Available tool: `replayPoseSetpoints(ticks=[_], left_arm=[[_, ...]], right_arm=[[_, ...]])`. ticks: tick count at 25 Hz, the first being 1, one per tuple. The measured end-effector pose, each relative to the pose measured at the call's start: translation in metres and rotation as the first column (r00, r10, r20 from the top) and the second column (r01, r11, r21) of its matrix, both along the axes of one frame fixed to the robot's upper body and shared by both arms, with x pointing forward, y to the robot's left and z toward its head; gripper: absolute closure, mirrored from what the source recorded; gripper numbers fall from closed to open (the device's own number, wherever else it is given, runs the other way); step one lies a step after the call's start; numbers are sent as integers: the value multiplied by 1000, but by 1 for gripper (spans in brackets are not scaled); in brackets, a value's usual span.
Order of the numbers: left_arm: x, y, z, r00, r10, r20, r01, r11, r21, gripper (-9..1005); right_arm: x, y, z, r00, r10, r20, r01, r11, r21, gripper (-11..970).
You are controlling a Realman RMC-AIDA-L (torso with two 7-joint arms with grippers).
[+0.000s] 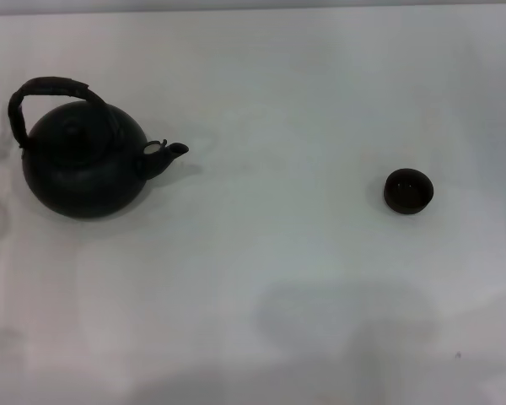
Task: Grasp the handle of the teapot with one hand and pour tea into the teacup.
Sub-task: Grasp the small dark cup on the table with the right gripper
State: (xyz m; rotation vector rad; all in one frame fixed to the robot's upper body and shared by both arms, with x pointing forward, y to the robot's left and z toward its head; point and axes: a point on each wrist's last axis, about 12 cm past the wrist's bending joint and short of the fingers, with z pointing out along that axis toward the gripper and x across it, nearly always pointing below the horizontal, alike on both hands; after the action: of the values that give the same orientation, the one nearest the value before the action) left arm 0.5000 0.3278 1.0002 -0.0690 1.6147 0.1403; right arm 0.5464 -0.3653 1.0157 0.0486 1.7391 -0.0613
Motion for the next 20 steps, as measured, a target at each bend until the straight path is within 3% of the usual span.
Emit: replayPoseSetpoints(ticks=[11, 20], left_arm=[[3, -5, 1, 1000, 3, 19, -1, 996, -91, 128], [-5, -12, 0, 999, -6, 39, 12, 990, -141, 144]], right_arm=[[10, 2, 9, 999, -28, 47, 27, 999, 30, 124], [2, 4, 6, 998, -21, 60, 18, 999, 50, 124]])
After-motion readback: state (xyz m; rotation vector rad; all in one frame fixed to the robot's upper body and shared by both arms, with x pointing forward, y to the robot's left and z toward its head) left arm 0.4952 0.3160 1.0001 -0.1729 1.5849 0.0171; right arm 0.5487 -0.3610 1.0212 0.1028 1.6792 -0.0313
